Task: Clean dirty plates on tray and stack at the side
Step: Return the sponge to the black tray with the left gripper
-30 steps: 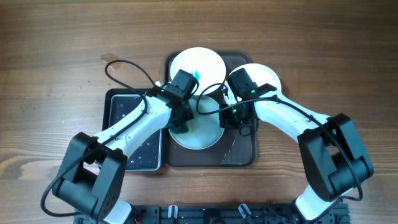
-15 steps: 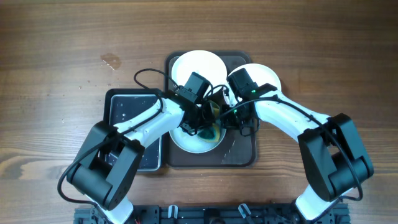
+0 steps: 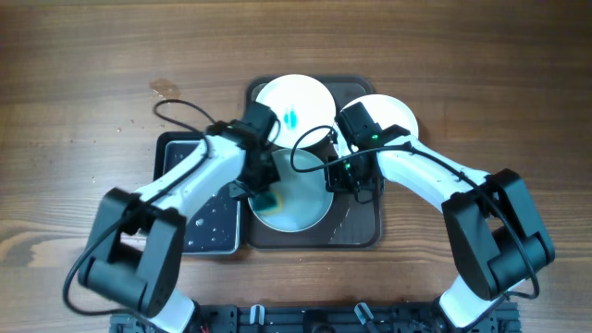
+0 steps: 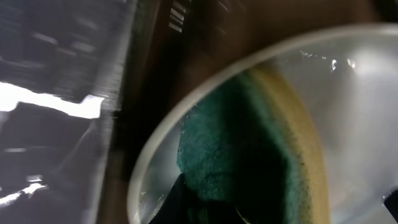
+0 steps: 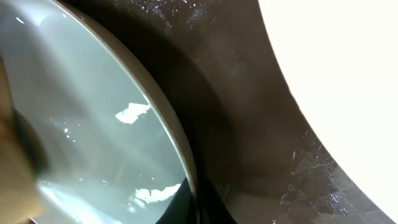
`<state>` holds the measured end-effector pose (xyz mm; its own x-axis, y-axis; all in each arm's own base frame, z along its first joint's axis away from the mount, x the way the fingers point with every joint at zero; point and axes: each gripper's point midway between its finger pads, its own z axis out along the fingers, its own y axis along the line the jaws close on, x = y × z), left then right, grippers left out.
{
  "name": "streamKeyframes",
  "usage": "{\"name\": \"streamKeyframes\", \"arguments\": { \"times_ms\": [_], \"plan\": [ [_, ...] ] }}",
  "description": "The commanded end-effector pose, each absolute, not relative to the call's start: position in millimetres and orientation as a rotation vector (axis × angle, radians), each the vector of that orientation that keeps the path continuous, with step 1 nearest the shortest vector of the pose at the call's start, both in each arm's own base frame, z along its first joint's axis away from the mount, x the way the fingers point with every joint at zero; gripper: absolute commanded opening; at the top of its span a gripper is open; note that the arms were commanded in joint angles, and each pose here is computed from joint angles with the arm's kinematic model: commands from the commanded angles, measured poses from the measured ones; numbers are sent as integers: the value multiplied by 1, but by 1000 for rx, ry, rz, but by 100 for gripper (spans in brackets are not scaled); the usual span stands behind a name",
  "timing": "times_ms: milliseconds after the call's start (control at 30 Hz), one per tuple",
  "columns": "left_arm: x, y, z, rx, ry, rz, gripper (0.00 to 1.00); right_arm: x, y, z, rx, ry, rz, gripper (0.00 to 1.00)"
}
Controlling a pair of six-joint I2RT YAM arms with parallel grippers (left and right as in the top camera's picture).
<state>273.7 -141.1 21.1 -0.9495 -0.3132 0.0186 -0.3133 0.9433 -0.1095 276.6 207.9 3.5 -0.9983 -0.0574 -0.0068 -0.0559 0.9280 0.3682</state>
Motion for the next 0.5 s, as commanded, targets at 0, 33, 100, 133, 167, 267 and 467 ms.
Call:
{"name": "streamKeyframes", "arguments": {
  "times_ms": [0, 33, 100, 133, 167, 267, 467],
  "plan": [
    [281, -127, 50, 467, -3209, 169, 4, 281, 201, -2, 74, -3093, -548, 4],
    [280, -131, 60, 436, -3225, 225, 4, 281, 201, -2, 75, -3093, -548, 4],
    [278, -136, 81, 384, -3259, 330, 4, 280, 201, -2, 85, -3093, -548, 4],
    [276, -132, 91, 398, -3274, 348, 4, 280, 201, -2, 103, -3095, -548, 4],
    [275, -125, 101, 417, -3292, 353, 4, 280, 201, -2, 129, -3097, -548, 4],
    [271, -77, 117, 580, -3333, 194, 4, 277, 200, -2, 152, -3087, -537, 4],
    [264, -12, 88, 874, -3217, -35, 4, 277, 199, -3, 151, -3087, -530, 4]
  ]
}}
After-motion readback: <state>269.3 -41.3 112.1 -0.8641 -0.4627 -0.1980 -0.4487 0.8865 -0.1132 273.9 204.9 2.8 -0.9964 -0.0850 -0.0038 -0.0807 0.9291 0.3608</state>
